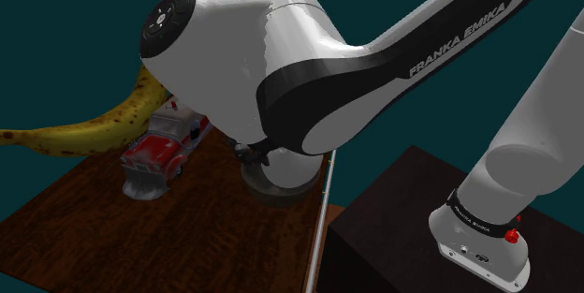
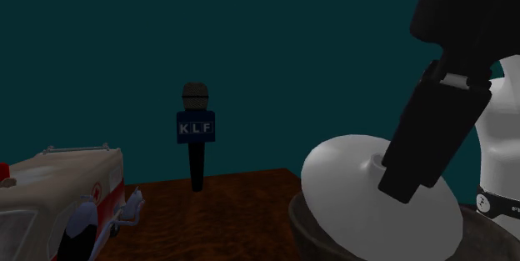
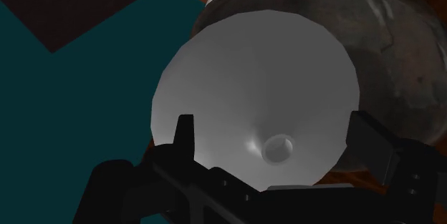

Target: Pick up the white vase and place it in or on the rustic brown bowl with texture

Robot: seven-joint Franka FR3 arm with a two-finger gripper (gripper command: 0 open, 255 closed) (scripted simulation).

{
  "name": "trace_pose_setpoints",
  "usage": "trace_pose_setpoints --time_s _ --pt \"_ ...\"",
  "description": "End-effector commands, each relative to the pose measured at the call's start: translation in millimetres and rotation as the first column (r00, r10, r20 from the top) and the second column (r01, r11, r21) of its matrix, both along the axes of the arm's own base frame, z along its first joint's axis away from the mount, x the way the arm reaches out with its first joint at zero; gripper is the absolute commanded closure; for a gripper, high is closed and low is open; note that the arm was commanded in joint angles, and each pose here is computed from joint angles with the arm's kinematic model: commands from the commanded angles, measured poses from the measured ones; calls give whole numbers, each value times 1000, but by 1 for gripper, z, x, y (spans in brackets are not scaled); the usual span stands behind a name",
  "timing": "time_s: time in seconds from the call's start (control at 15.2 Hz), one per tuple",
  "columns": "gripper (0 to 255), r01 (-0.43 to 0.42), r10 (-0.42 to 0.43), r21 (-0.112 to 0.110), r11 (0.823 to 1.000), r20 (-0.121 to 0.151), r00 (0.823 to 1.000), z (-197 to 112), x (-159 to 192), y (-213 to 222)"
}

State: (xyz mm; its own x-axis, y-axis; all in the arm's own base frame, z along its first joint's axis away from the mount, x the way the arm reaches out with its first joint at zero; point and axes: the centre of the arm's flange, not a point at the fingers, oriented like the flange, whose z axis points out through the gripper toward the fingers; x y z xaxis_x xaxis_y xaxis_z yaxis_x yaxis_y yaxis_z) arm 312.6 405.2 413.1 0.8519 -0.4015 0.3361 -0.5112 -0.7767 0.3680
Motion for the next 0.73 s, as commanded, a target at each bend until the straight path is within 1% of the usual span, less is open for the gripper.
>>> trace_pose_setpoints --time_s 0.0,0.26,0.33,0.66 --pt "0 0 0 0 1000 0 1000 -1 0 0" --pt "0 0 0 0 1000 0 1000 -1 0 0" --pt "255 0 0 0 1000 0 1000 -1 0 0" --pt "255 0 0 0 1000 0 1000 -1 0 0"
